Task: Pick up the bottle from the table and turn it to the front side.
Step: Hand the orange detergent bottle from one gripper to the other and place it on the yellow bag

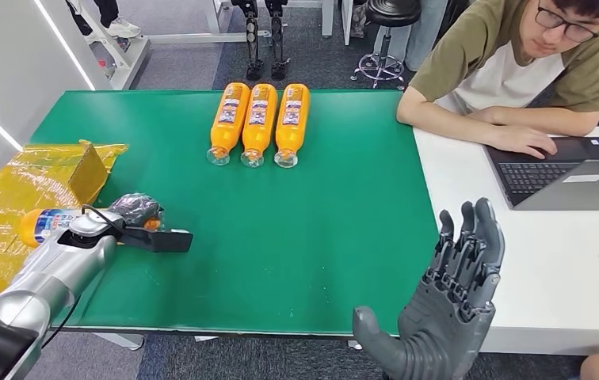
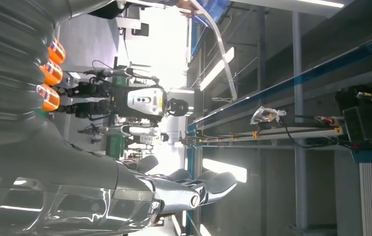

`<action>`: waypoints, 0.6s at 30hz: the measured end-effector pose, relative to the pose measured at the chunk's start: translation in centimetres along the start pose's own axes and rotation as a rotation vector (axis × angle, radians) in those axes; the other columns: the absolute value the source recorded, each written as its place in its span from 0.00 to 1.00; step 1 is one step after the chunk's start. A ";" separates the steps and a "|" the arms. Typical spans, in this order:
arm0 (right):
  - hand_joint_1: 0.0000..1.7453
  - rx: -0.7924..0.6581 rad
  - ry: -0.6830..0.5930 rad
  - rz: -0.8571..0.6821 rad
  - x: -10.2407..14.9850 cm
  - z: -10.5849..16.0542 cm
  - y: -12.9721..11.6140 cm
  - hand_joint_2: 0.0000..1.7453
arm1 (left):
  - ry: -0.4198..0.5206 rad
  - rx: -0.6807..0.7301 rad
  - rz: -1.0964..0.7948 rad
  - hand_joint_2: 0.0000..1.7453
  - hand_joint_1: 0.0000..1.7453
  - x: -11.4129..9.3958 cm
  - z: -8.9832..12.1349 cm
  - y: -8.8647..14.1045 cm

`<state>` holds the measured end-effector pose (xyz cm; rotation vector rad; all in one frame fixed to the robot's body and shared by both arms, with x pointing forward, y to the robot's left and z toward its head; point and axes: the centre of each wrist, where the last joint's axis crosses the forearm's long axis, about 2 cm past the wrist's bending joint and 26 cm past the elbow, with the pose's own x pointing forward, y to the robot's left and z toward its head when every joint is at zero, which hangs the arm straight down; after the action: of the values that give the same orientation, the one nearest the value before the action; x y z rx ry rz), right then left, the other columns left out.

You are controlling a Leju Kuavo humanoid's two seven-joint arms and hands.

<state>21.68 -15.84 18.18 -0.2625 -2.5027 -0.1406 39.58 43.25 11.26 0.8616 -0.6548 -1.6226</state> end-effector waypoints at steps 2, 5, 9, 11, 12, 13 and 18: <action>0.00 -0.002 -0.003 -0.003 0.0 0.0 0.0 1.00 | 0.011 -0.003 -0.001 1.00 0.93 -0.3 0.1 -0.1; 0.00 -0.003 -0.003 -0.005 -0.1 0.1 0.0 1.00 | 0.019 -0.014 0.001 1.00 0.22 -0.7 0.2 -0.1; 0.00 -0.001 -0.001 -0.006 -0.1 0.1 0.0 1.00 | 0.027 -0.022 0.009 1.00 0.00 -1.1 0.3 -0.2; 0.00 0.000 -0.001 -0.007 -0.1 0.2 0.0 1.00 | 0.023 -0.015 0.021 1.00 0.00 -1.2 0.3 -0.2; 0.00 0.000 -0.001 -0.008 -0.1 0.2 -0.1 1.00 | 0.019 -0.012 0.029 1.00 0.00 -1.2 0.3 -0.2; 0.00 0.001 0.000 -0.008 -0.1 0.3 -0.1 1.00 | 0.013 -0.009 0.037 1.00 0.00 -1.2 0.3 -0.2; 0.00 0.009 0.010 -0.002 0.0 0.9 -0.4 1.00 | -0.018 0.000 0.063 1.00 0.00 -1.3 0.3 -0.2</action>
<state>21.10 -16.12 17.43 -0.2553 -2.4931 -0.1315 39.38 44.50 11.54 0.8191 -0.6885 -1.5752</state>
